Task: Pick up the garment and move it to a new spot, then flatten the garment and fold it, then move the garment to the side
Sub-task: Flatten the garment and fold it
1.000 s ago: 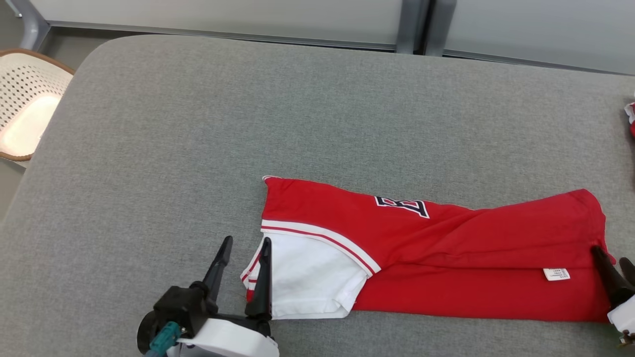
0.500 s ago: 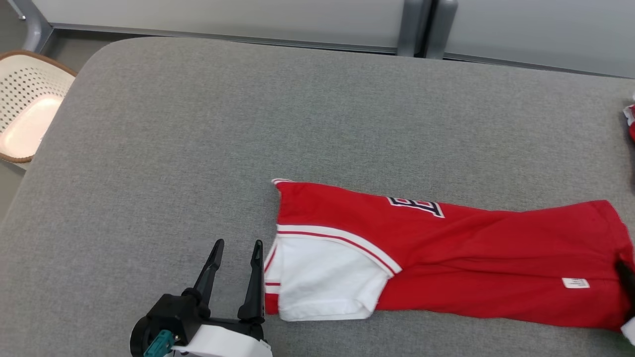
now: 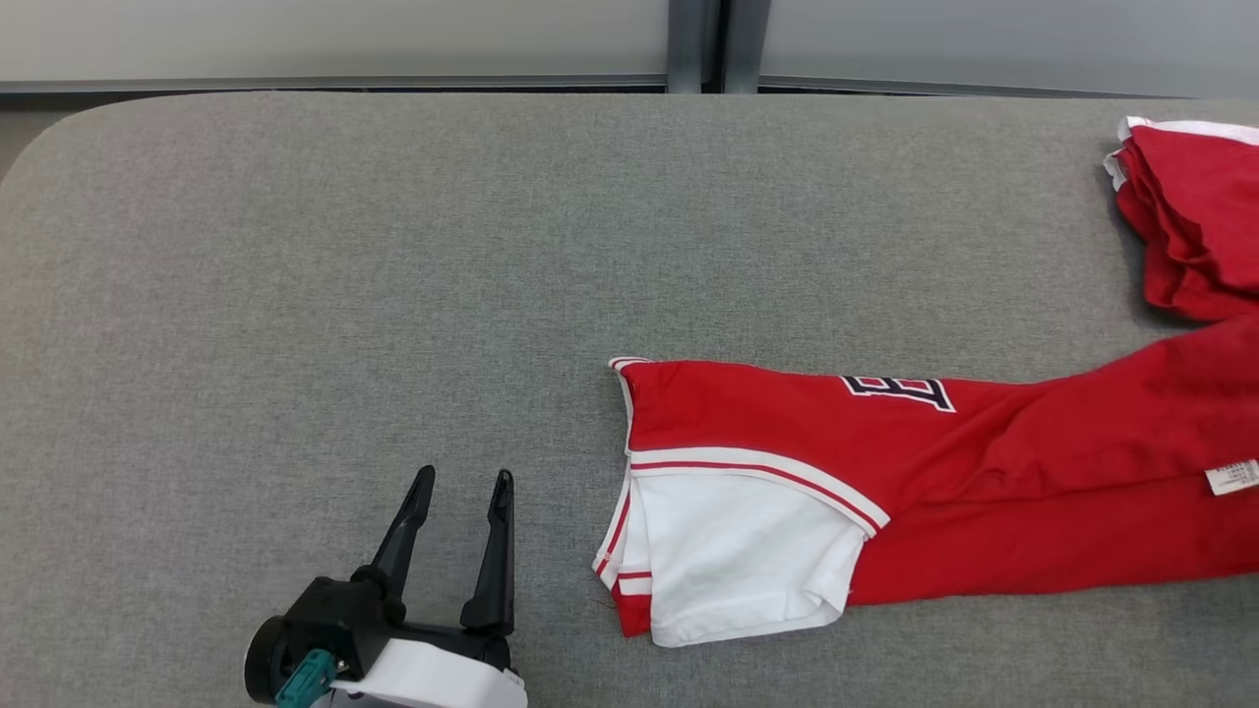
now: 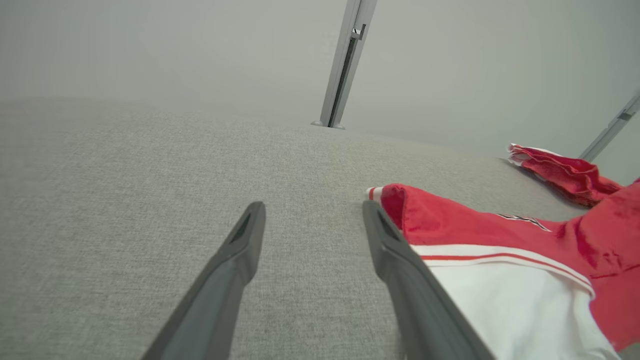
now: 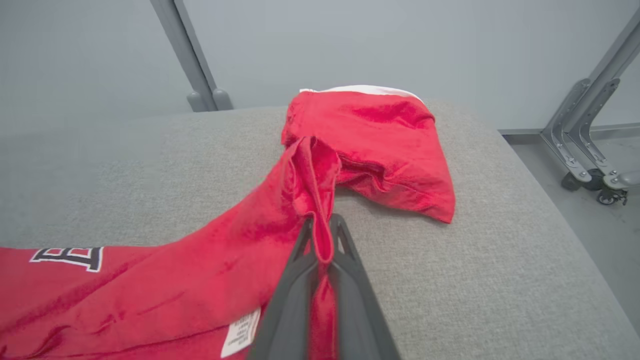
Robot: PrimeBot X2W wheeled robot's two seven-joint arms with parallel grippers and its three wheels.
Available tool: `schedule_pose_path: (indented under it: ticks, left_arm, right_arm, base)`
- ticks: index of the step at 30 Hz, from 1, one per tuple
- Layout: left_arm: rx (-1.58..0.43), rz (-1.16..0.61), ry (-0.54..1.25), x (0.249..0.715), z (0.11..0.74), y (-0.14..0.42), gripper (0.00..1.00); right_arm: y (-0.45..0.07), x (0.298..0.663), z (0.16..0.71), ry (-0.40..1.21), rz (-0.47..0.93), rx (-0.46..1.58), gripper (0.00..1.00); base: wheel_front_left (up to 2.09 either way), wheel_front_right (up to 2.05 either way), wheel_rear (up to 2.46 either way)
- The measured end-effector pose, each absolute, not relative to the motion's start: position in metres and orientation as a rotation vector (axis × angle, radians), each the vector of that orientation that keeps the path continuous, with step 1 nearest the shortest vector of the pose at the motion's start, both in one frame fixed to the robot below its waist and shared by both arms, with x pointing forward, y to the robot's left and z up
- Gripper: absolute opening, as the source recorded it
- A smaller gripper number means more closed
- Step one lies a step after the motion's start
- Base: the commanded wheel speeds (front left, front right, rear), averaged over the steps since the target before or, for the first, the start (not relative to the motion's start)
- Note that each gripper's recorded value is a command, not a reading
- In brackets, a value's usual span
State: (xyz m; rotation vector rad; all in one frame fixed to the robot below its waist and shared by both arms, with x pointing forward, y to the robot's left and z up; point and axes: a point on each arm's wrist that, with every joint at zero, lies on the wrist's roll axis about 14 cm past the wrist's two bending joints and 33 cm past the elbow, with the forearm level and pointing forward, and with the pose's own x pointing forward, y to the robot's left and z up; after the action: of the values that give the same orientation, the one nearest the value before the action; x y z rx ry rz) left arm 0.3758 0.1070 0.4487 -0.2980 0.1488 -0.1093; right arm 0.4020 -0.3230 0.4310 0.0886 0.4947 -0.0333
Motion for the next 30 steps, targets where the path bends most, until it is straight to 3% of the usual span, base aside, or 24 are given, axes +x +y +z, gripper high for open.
schedule_pose_path:
  ticks: [14, 23, 30]
  left_arm:
    - [-0.297, -0.103, 0.133, 0.371, 0.453, 0.109, 1.00]
    - [-0.302, -0.028, 0.128, 0.361, 0.453, 0.131, 1.00]
    - [-0.311, 0.019, 0.139, 0.355, 0.449, 0.142, 1.00]
  right_arm:
    - [-0.150, 0.407, 0.513, 0.281, 0.364, 0.158, 0.00]
    - [-0.037, 0.390, 0.508, 0.333, 0.640, 0.279, 0.00]
    - [0.016, 0.377, 0.472, 0.465, 0.751, 0.321, 0.00]
  base:
    - [0.00, 0.00, 0.00]
    - [0.00, 0.00, 0.00]
    - [0.00, 0.00, 0.00]
